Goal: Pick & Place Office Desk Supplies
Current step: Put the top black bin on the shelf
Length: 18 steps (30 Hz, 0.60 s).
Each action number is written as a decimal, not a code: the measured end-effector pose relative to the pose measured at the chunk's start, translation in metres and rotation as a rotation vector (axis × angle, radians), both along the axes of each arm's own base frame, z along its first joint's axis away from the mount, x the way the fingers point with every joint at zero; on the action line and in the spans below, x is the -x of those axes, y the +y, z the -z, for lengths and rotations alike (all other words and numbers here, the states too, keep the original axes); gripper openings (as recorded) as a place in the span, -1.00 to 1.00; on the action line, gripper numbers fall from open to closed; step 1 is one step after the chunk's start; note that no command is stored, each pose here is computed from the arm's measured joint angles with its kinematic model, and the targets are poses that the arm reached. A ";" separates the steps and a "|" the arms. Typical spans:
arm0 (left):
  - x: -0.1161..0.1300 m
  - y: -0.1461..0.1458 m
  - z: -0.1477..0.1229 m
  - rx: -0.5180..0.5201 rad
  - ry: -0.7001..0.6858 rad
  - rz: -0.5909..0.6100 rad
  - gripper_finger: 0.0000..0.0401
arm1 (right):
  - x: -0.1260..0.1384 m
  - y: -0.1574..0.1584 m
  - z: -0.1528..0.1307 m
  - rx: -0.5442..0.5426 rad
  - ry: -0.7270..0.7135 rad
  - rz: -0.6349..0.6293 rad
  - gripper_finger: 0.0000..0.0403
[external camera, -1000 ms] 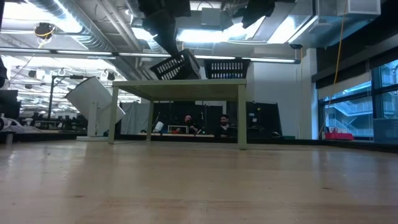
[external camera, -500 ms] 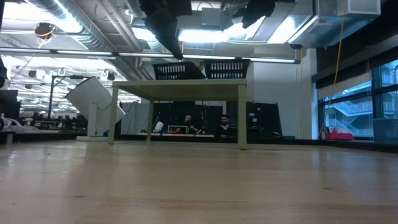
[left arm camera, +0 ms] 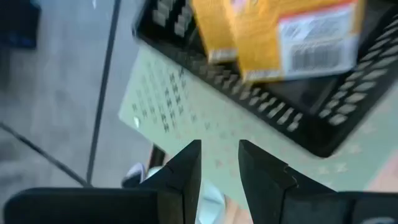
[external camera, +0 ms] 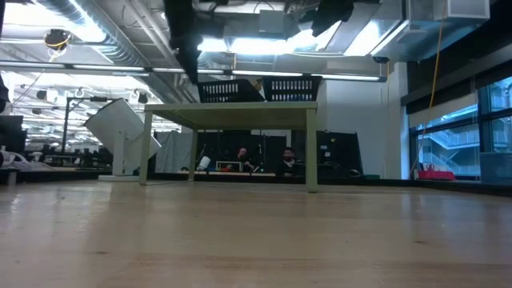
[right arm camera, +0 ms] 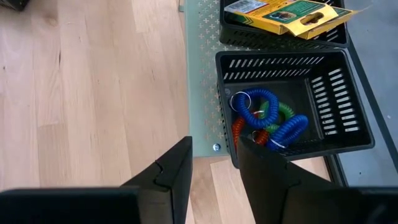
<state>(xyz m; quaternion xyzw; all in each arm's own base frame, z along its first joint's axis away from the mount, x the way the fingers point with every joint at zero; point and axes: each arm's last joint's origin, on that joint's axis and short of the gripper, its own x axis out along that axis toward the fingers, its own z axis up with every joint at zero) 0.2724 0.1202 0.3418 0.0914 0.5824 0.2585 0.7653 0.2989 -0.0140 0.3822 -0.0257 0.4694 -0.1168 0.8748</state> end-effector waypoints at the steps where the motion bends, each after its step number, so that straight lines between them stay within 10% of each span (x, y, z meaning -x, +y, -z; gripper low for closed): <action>1: 0.002 0.003 0.005 0.011 0.011 -0.020 -0.51 | 0.000 0.000 0.000 0.000 0.000 0.001 -0.35; 18: -0.011 0.002 0.024 0.159 -0.120 0.093 -0.57 | 0.000 0.000 0.000 -0.014 0.000 0.022 -0.35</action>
